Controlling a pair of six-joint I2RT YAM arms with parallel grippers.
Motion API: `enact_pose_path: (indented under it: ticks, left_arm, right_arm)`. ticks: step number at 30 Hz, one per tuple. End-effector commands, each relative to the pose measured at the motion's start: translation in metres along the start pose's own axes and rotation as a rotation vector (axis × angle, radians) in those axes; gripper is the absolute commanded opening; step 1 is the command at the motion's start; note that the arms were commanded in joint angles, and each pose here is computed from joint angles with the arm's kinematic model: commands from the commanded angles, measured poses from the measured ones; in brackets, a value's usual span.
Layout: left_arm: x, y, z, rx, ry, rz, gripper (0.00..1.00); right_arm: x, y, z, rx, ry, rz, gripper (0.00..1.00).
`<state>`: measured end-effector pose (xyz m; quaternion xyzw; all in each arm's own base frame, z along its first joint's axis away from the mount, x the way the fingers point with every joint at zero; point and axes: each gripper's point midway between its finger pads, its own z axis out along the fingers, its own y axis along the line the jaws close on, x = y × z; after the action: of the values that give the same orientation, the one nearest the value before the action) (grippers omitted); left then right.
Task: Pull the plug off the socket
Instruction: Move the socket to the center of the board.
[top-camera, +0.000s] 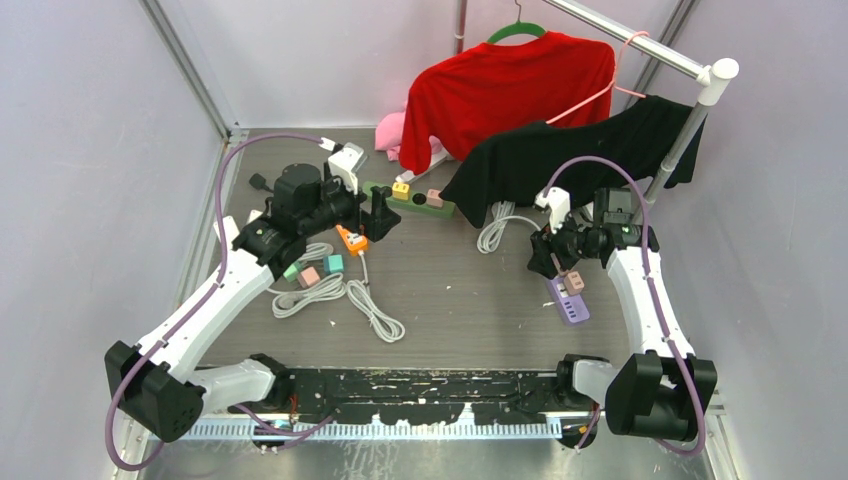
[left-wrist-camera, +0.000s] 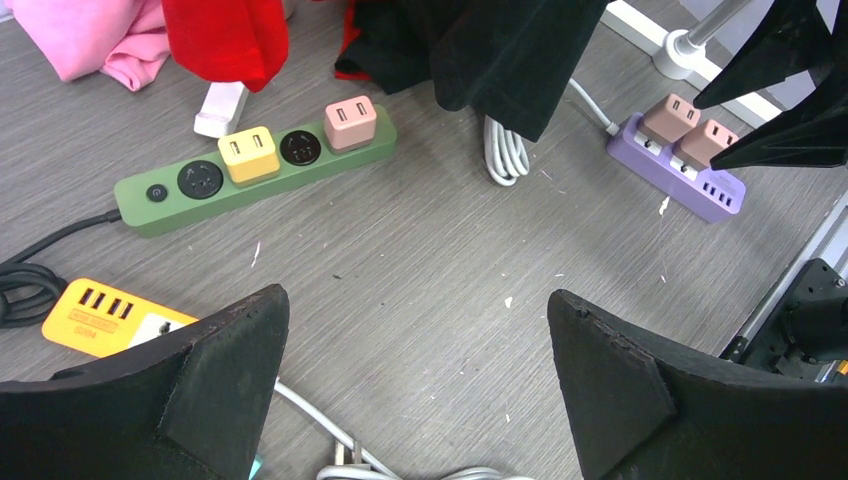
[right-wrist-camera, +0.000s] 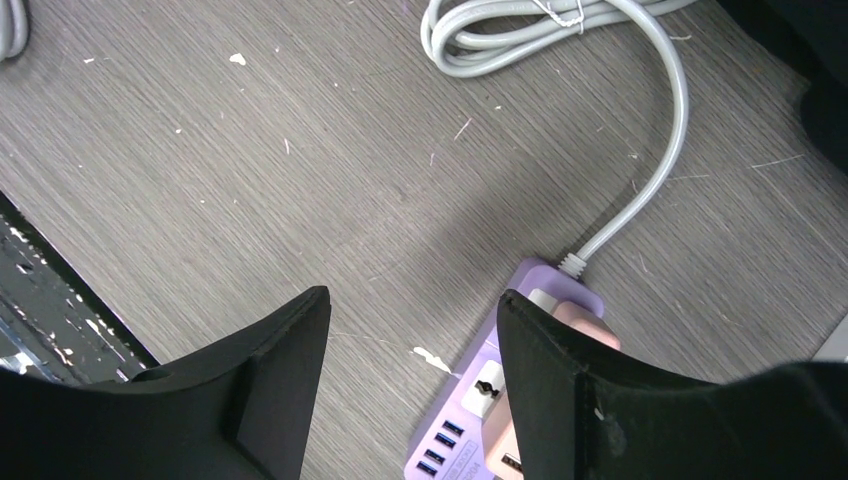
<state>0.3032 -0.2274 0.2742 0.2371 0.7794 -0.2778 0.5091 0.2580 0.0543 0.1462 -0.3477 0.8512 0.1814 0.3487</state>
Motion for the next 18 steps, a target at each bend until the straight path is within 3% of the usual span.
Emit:
enact_pose_path:
  ticks: [1,18]
  left_arm:
    - [-0.017,-0.008,-0.007,0.031,-0.059,0.005,1.0]
    - [-0.019,-0.009,-0.008,0.033,-0.062,0.007,1.0]
  right_arm:
    - [-0.008,-0.009,-0.006,0.051,-0.023,-0.049,0.68]
    - [0.008,-0.06,-0.008,0.293,0.074,0.021,0.72]
